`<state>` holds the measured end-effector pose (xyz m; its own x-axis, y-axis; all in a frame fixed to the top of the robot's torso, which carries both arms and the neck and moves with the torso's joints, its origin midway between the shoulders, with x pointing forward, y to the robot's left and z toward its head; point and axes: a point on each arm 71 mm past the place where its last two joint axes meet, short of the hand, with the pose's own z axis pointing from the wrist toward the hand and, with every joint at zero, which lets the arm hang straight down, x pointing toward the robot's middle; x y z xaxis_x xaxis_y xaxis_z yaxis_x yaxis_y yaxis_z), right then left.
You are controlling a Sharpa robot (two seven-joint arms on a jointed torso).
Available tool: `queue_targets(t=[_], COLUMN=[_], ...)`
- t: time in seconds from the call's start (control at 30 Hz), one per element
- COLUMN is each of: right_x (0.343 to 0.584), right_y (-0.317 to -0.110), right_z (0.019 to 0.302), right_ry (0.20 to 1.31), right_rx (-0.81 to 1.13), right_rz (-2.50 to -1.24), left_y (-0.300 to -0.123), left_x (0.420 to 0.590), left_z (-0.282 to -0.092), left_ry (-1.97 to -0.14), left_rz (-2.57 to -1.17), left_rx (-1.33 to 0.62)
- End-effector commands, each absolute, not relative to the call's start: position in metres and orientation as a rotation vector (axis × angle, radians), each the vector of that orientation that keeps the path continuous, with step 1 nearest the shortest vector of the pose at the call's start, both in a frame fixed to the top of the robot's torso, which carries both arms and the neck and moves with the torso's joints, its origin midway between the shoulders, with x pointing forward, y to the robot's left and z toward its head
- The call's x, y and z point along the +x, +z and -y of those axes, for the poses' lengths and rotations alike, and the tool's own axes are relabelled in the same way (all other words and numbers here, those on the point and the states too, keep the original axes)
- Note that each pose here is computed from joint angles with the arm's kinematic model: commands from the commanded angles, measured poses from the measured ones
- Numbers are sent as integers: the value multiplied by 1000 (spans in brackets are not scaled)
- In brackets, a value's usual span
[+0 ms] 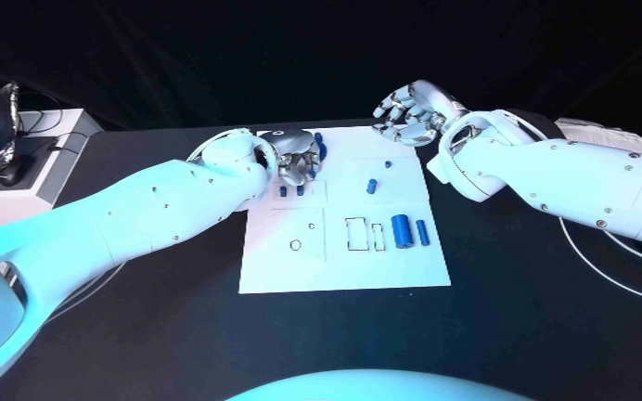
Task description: Assemble the parts on the task board
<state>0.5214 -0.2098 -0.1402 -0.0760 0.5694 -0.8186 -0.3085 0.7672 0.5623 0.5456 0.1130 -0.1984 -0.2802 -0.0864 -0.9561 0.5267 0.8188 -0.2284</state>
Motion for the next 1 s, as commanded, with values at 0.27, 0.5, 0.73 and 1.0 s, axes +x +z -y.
queue_targets(t=[0.27, 0.5, 0.73, 1.0], right_x=[520, 520, 520, 521], right_y=[-140, -140, -140, -140], right_z=[208, 208, 209, 210], right_ry=[743, 743, 743, 741], right_rx=[205, 205, 204, 205], right_rz=[-1479, -1479, -1478, -1477], left_y=[-203, -199, -196, -188], left_x=[547, 548, 548, 543], left_z=[-113, -113, -116, -124], left_ry=[-598, -616, -636, -693], left_rz=[-1809, -1754, -1705, -1669], left_rx=[345, 329, 305, 257])
